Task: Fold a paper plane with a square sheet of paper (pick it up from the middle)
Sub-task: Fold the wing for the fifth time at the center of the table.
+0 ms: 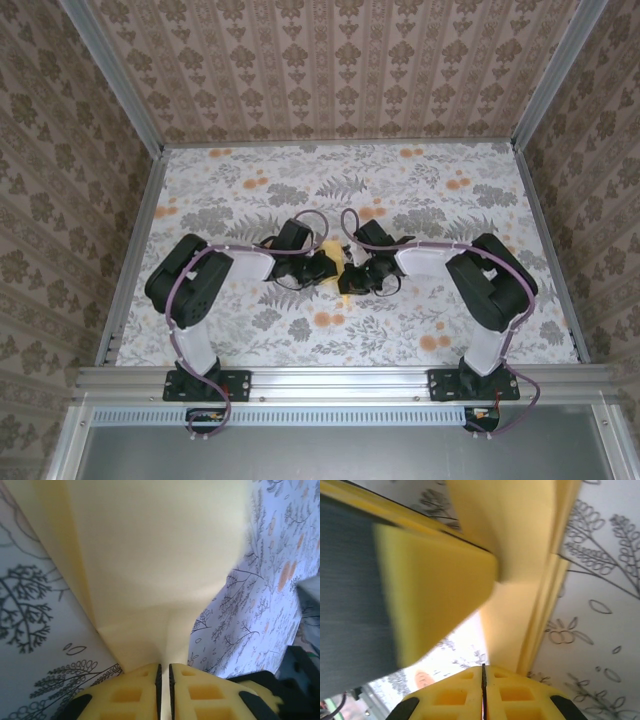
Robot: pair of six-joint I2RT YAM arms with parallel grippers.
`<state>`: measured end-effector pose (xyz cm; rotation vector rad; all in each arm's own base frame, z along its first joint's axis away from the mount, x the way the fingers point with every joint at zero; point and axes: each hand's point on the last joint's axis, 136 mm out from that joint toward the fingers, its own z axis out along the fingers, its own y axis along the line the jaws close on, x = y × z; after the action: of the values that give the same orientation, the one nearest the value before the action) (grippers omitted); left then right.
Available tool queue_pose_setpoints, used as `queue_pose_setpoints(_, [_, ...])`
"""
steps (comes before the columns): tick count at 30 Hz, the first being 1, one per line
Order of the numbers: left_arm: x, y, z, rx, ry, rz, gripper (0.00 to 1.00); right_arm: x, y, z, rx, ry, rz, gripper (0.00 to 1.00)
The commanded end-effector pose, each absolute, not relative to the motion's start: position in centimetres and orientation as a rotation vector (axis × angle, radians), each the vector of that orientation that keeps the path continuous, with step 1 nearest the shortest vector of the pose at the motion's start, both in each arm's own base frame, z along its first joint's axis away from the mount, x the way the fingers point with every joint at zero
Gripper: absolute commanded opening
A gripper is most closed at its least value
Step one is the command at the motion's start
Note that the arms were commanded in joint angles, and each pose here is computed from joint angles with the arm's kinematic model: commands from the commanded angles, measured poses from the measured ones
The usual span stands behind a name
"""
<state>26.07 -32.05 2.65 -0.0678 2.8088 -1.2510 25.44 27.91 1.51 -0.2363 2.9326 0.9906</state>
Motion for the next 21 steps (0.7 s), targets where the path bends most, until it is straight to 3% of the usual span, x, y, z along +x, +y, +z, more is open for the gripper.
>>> queue_pose_setpoints(1, [28.0, -32.0, 7.2, 0.061, 2.668, -1.308, 0.19, 24.3, 26.0, -0.5, -0.241, 3.014, 0.875, 0.09])
queue_pose_setpoints(11, [28.7, -30.7, 8.4, 0.26, 2.587, -1.226, 0.23, 23.0, 25.4, -0.9, -0.283, 3.059, 0.898, 0.09])
queue_pose_setpoints(21, [29.0, -31.5, 5.8, 0.32, 2.614, -1.204, 0.21, 22.5, 25.4, -0.9, -0.295, 3.084, 0.917, 0.09])
